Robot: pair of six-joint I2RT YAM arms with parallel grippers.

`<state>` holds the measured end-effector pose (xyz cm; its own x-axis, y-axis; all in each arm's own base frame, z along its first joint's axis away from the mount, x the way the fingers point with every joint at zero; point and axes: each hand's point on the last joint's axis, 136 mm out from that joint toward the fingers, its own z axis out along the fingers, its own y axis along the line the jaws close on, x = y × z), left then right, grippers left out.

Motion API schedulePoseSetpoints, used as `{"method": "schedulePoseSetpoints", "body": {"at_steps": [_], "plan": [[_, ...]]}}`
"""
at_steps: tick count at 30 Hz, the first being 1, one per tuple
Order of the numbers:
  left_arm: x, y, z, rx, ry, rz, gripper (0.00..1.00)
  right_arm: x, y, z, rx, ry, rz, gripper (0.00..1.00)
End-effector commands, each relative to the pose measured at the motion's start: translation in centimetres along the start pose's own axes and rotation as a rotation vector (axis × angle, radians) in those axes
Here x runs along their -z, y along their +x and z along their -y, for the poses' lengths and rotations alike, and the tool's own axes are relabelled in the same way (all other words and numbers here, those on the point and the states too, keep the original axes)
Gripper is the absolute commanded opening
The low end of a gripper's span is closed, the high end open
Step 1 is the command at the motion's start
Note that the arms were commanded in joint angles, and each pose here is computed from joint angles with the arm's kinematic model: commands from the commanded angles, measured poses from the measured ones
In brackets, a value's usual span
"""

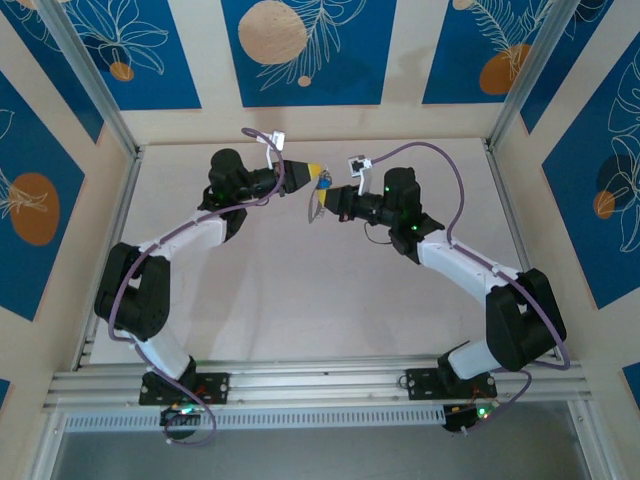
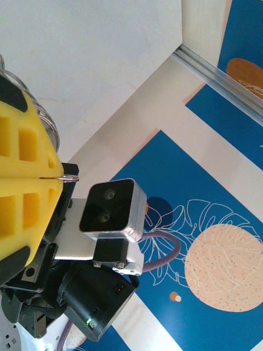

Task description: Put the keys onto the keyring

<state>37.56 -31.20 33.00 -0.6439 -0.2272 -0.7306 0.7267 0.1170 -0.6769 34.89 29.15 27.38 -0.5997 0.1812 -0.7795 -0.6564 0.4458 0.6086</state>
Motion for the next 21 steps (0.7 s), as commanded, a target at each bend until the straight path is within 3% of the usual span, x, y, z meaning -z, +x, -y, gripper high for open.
{"method": "schedulePoseSetpoints", "body": {"at_steps": [1,21], "plan": [[0.2,-1.8,2.9,-0.093,0.042,0.052,0.00,-0.6,-0.4,-1.6,0.025,-0.049,-0.011,0.00],[0.9,-2.3,2.8,-0.075,0.016,0.118,0.00,-1.7,-0.5,-1.2,0.011,-0.026,-0.006,0.00]]}}
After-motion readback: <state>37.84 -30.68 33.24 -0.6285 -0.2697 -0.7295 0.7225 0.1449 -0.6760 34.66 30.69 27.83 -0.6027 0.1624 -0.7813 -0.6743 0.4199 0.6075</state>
